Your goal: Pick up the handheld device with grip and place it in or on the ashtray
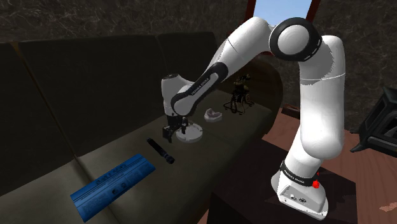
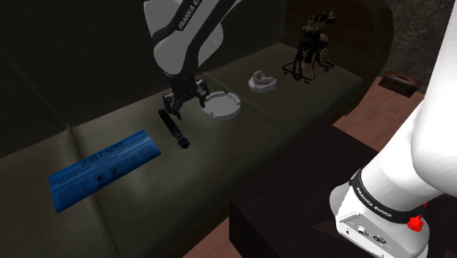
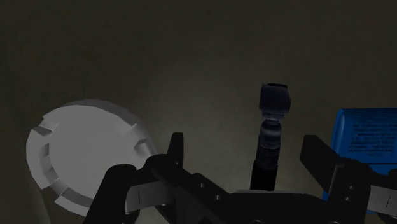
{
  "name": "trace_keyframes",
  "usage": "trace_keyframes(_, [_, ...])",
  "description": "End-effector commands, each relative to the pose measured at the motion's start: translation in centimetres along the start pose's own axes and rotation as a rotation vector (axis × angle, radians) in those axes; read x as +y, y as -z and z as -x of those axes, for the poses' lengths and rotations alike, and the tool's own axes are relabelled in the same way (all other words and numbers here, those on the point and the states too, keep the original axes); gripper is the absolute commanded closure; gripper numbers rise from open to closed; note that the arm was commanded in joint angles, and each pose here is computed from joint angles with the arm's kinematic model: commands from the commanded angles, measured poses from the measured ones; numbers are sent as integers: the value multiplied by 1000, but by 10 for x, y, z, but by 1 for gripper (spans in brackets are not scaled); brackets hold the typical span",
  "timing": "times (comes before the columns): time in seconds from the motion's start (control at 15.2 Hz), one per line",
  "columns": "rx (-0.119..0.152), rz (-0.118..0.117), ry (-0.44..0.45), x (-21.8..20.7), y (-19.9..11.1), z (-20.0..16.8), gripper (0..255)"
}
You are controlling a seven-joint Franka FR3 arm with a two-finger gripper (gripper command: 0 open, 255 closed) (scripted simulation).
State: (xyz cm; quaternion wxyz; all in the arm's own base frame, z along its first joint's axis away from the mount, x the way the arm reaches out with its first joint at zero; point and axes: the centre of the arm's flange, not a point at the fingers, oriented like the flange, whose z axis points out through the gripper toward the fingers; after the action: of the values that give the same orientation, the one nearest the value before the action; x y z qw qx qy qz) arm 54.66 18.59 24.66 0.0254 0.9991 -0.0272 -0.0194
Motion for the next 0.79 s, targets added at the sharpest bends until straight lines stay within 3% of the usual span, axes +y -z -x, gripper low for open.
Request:
trace_keyframes(0.0, [8, -1, -6, -12, -14, -19, 0])
trace_keyframes(0.53, [37, -5, -24, -60, -76, -85, 0])
trace_keyframes(0.73, [37, -5, -24, -60, -92, -86, 0])
